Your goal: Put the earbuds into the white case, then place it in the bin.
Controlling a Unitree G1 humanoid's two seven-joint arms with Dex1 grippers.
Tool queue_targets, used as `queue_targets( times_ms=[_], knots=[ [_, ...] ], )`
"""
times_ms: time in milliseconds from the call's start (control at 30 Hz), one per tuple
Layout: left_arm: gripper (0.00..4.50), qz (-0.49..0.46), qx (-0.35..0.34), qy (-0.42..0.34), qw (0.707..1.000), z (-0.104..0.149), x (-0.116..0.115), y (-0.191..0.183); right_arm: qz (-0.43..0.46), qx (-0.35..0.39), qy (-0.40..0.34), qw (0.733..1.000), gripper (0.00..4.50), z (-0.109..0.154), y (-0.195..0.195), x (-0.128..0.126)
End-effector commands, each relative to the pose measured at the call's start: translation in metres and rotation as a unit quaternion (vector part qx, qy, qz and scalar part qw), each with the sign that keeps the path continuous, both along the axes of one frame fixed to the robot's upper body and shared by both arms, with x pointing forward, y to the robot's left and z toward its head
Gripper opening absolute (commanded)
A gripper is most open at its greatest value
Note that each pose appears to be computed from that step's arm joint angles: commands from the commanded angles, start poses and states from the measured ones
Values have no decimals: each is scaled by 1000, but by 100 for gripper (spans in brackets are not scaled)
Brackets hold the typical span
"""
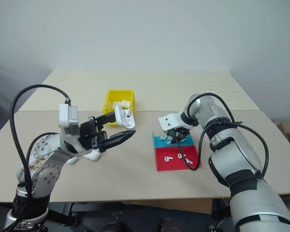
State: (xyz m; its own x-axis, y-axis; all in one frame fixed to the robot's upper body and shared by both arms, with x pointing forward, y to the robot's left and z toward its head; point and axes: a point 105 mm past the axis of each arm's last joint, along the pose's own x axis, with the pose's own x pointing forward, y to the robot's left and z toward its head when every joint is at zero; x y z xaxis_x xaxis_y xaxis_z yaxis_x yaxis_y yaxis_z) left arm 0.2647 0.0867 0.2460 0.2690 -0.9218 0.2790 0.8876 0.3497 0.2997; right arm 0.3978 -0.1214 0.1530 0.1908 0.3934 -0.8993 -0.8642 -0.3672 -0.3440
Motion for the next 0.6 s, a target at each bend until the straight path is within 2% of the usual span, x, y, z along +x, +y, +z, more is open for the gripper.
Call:
queue_targets(
  times_ms=[33,600],
  knots=[
    [277,-3,-4,-27,1000,11,-8,-1,11,6,-22,1000,238,12,5,3],
    [277,3,8,-39,999,11,-10,4,-4,-21,-15,1000,238,-16,6,5]
  ],
)
